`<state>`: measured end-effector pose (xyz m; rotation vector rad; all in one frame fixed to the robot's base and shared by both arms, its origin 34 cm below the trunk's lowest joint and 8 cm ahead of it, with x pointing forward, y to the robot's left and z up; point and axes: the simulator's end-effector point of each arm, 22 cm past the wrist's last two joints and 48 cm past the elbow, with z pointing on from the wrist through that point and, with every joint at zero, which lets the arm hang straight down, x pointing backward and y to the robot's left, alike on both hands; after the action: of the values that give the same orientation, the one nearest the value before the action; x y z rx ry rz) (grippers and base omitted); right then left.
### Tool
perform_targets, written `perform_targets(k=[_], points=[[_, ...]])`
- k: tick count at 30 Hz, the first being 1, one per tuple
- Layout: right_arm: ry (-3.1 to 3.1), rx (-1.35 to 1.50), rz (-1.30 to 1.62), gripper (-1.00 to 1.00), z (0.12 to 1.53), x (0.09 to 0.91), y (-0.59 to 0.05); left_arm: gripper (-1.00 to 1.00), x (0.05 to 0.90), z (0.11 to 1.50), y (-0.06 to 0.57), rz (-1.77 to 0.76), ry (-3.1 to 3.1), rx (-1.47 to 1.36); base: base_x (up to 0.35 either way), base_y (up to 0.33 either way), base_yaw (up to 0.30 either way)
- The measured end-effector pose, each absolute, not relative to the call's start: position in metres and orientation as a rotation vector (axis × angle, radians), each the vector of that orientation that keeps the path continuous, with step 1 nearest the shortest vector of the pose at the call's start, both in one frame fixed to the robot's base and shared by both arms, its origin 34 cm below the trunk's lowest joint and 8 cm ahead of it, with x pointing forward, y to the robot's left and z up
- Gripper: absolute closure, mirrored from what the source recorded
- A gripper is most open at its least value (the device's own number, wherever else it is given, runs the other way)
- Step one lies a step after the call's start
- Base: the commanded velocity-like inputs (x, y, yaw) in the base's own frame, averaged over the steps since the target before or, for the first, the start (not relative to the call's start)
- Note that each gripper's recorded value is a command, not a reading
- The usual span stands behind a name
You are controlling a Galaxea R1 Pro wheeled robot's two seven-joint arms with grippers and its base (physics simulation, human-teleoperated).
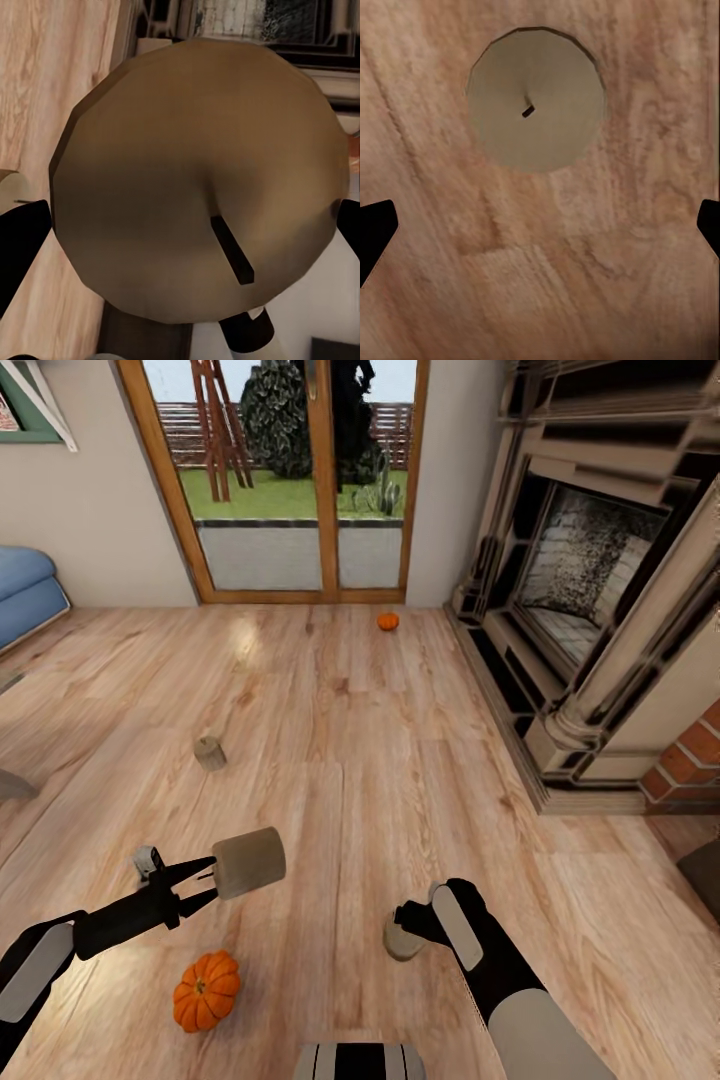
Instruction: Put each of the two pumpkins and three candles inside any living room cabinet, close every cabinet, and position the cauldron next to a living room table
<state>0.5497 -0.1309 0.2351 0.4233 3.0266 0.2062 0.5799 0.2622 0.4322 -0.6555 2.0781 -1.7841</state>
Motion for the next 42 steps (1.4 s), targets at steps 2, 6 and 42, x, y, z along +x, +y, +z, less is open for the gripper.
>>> perform_targets(k=[2,6,42], points=[[3.026,0.423,0.208,-1.00,0.236,0.550,-0.130,1.00,0.580,0.433,0.263,-1.784,2.078,-0.655,0.010,-0.161,0.130],[3.023,0.422,0.209,-1.00,0.237,0.551,-0.130,1.00,0.580,0.435,0.263,-1.787,2.075,-0.654,0.002,-0.039,0.107],[3.015,0.427,0.193,-1.00,0.228,0.551,-0.128,1.00,0.579,0.424,0.264,-1.785,2.089,-0.674,0.072,-0.033,0.037]])
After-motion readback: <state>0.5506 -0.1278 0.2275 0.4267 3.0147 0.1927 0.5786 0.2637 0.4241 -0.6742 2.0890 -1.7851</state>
